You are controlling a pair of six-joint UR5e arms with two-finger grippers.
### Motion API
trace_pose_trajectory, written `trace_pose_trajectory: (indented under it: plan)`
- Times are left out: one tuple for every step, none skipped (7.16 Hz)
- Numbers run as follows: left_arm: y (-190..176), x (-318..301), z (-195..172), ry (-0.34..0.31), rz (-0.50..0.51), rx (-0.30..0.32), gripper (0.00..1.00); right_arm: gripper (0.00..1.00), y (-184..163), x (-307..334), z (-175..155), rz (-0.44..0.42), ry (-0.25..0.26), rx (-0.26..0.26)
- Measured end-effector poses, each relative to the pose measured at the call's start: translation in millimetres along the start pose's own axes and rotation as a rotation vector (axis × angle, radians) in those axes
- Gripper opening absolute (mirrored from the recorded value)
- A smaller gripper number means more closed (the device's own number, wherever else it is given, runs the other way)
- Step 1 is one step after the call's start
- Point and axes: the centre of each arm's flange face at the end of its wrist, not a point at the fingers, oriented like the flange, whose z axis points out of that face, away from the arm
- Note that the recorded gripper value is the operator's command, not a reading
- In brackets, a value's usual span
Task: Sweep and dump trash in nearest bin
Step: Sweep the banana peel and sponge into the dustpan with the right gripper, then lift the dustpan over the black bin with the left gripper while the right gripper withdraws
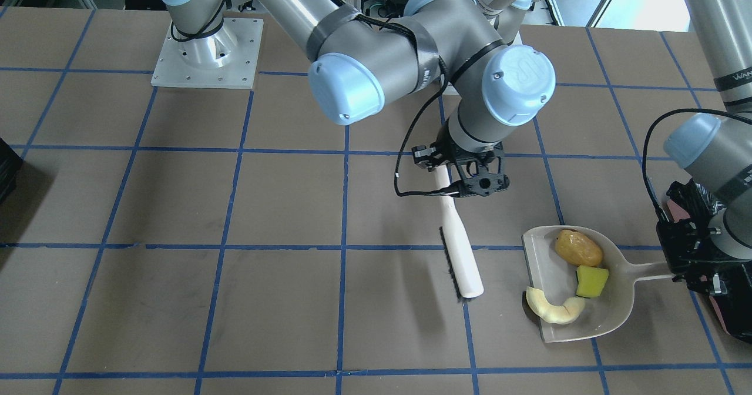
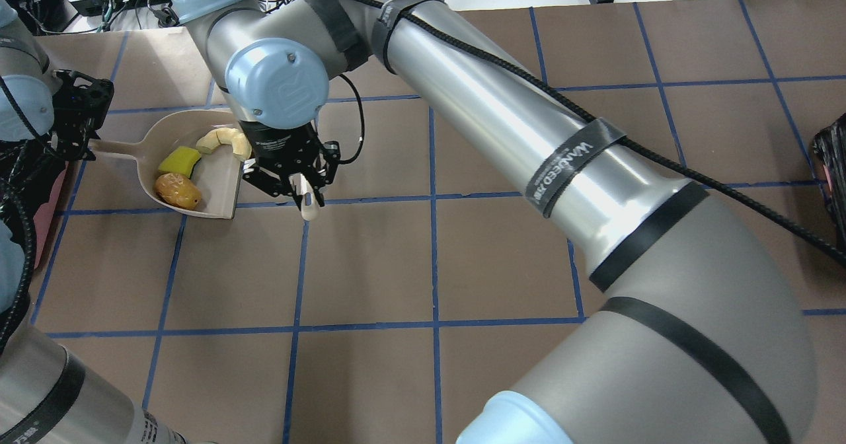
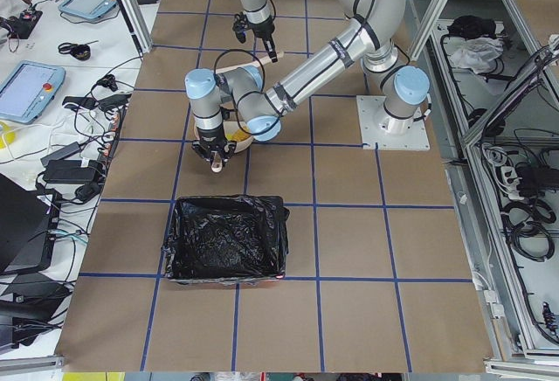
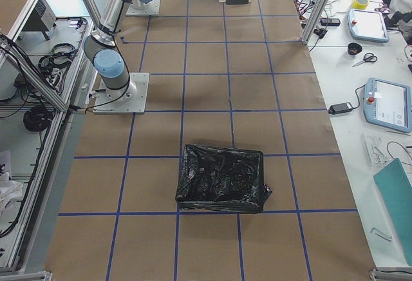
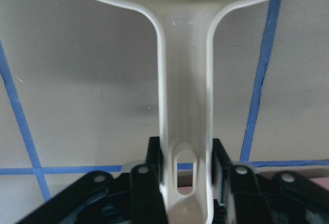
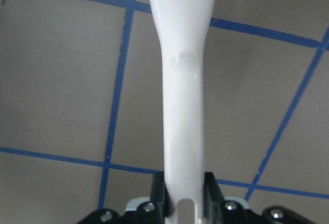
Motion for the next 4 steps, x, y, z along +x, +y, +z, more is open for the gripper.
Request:
trace_pose_trajectory:
  plan:
    - [-4.0, 1.0, -4.7, -0.009, -0.005, 0.048, 0.0, 0.0, 20.9, 33.6, -0.6, 0.023, 0.025, -0.015]
    - [-8.5, 2.8, -8.3, -0.01, -0.022, 0.108, 0.0, 0.0, 46.3, 69.5, 4.9, 0.051, 0.035, -0.011]
    - [-11.6, 4.6, -10.3, -0.009, -0.048, 0.166, 0.0, 0.0, 71.2, 106.0, 16.4, 0.077, 0.033, 0.013]
    - [-13.0, 6.9, -12.7, 0.0, -0.082, 0.222, 0.0, 0.0, 94.7, 140.4, 34.1, 0.093, 0.026, 0.039]
